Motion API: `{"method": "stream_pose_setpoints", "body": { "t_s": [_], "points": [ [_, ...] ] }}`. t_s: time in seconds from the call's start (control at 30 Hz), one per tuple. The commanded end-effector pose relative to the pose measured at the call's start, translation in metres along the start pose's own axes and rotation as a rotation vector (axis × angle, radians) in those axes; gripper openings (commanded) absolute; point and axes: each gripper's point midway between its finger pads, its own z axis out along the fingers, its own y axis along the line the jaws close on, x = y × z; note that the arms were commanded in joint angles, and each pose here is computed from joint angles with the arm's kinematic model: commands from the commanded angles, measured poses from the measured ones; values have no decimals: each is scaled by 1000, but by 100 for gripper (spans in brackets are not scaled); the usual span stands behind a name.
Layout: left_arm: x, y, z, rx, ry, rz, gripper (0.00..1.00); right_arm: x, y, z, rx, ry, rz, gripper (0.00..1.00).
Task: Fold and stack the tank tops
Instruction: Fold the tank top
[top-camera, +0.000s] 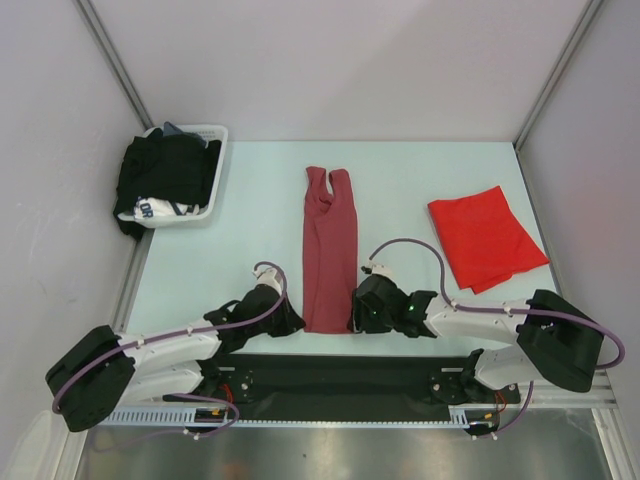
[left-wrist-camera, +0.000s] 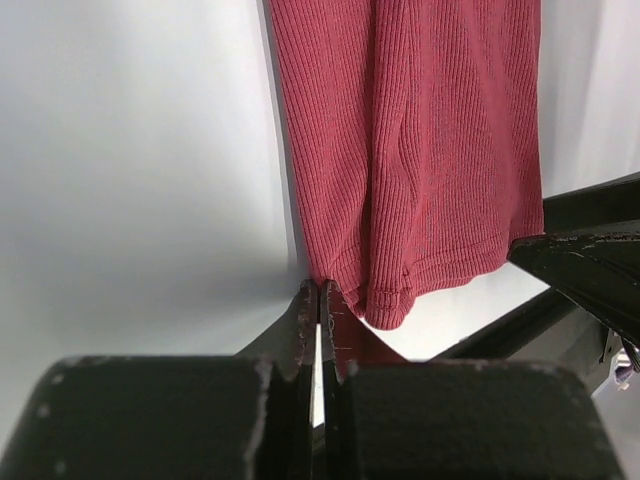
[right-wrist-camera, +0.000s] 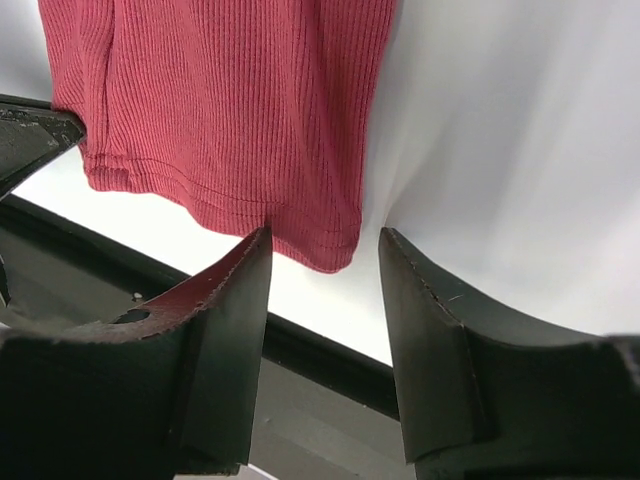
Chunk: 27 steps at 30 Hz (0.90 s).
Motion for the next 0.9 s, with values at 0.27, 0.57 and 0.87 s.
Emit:
{"method": "stream_pose_setpoints", "body": {
  "t_s": [0.27, 0.57, 0.87],
  "points": [
    [9, 4, -3, -6, 31, 12, 0, 8, -3, -11, -24, 16, -11, 47],
    [14, -1, -4, 17, 53, 14, 0, 17, 9, 3, -86, 67, -22, 29],
    [24, -12, -16, -10, 66, 54, 0, 32, 20, -16, -102, 82, -60, 0]
  ]
}}
